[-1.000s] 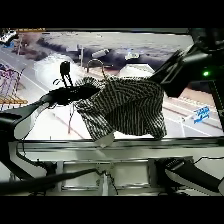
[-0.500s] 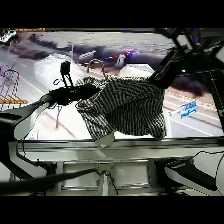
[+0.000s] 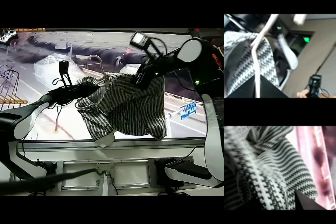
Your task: Fold the clothes and pants, and hang the long-sleeved shirts on hangers.
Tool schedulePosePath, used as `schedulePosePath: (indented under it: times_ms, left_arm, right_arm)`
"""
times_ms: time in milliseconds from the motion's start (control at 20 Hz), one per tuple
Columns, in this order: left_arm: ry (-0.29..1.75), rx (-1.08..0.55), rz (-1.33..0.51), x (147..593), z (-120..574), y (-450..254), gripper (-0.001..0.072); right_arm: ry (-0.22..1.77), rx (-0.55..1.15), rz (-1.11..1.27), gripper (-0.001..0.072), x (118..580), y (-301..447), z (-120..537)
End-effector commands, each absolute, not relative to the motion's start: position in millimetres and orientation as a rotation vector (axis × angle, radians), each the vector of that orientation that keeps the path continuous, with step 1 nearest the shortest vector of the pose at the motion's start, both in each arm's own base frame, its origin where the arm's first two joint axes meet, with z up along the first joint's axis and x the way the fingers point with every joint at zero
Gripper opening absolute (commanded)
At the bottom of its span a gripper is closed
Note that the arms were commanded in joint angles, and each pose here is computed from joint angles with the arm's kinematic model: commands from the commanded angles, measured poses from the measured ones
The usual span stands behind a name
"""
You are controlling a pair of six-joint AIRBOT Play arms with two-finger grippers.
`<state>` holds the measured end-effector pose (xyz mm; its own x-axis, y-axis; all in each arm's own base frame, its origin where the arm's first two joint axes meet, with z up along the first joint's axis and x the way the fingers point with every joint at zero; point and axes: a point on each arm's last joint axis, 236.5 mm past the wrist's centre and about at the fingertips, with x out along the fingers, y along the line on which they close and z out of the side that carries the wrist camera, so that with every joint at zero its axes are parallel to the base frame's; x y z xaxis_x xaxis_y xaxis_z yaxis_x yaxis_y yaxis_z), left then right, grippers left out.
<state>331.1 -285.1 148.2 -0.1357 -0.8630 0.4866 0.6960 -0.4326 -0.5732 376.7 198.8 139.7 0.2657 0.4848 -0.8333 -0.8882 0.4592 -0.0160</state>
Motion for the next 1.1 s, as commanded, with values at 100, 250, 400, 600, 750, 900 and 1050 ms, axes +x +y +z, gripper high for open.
schedulePosePath:
  times_ms: [100, 250, 400, 600, 750, 900, 1050]
  left_arm:
    - [0.227, -0.963, -1.774, 336, 151, -281, 0.0088]
    - [0.208, -0.964, -1.713, 352, 150, -270, 0.0519]
    - [0.137, -1.003, -1.604, 380, 157, -251, 0.0597]
    - [0.029, -1.082, -1.404, 429, 167, -220, 0.0627]
    - [0.022, -1.138, -1.151, 482, 155, -198, 0.0629]
    - [0.083, -1.200, -0.854, 539, 126, -165, 0.0434]
    - [0.132, -1.124, -0.711, 565, 112, -143, 0.0132]
  right_arm:
    - [0.883, -0.533, 1.032, 0.0030, 373, 214, 132]
    - [0.853, -0.552, 1.036, 0.0028, 371, 214, 141]
    - [0.834, -0.556, 1.032, 0.0027, 368, 213, 149]
    - [0.792, -0.563, 1.025, 0.0027, 361, 212, 167]
    - [0.768, -0.572, 1.025, 0.0027, 351, 209, 180]
    - [0.759, -0.575, 1.026, 0.0027, 340, 206, 191]
    - [0.759, -0.569, 1.022, 0.0027, 333, 204, 197]
